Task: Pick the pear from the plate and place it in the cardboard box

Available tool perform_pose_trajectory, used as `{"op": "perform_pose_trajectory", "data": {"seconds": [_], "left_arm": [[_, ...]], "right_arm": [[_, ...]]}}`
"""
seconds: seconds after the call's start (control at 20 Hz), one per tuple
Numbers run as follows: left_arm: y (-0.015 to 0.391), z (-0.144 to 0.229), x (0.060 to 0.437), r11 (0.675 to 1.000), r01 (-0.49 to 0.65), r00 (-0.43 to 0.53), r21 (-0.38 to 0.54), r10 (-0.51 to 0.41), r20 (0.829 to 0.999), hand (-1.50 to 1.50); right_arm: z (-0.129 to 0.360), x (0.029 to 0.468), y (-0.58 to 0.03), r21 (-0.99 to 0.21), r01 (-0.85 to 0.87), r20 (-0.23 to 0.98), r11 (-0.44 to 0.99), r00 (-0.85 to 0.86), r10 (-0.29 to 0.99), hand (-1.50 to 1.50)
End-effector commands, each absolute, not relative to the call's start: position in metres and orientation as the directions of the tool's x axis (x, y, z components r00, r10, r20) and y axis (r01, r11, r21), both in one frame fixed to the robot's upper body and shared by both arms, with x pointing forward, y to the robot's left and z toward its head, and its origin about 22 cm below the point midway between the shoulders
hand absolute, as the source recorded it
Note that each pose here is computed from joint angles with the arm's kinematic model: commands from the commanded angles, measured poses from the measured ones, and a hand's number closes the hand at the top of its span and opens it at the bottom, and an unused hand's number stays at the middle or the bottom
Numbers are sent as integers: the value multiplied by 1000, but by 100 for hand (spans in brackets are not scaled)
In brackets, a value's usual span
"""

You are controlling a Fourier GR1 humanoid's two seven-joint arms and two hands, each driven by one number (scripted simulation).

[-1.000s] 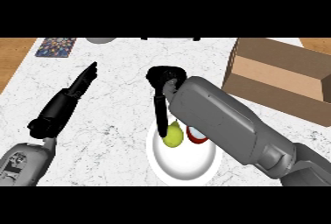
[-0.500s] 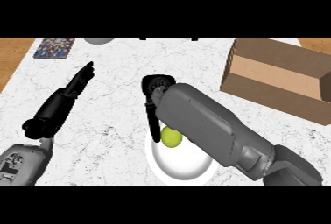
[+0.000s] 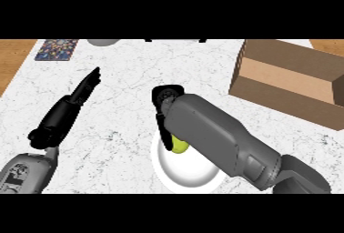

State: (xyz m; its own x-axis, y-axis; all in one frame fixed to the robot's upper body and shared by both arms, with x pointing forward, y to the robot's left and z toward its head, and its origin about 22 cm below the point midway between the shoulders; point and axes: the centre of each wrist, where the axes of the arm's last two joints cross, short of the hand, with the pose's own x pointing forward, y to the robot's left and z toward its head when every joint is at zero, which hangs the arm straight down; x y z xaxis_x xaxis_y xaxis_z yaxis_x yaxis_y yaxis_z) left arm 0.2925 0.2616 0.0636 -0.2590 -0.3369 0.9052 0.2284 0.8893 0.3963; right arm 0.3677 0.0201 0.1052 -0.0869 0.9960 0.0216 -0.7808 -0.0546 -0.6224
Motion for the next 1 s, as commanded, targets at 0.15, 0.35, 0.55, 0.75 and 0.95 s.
{"op": "perform_pose_trajectory", "data": {"seconds": [0.15,0.35,0.55,0.75,0.95], "left_arm": [[270,79,295,890,204,-268,407,-348,898,0],[272,63,298,899,218,-252,381,-325,911,0],[279,63,293,891,227,-250,393,-336,908,0],[269,65,292,886,235,-267,399,-336,903,0],[273,60,281,887,229,-267,400,-338,903,0]], "right_arm": [[91,364,19,-606,-787,-100,-114,-67,993,-150],[77,358,16,-606,-790,-96,-98,-50,994,-150],[84,360,15,-586,-805,-64,-98,-74,995,-150],[59,354,7,-573,-814,-67,-91,-64,996,-150],[43,344,4,-575,-811,-99,-107,-61,993,-150]]}}
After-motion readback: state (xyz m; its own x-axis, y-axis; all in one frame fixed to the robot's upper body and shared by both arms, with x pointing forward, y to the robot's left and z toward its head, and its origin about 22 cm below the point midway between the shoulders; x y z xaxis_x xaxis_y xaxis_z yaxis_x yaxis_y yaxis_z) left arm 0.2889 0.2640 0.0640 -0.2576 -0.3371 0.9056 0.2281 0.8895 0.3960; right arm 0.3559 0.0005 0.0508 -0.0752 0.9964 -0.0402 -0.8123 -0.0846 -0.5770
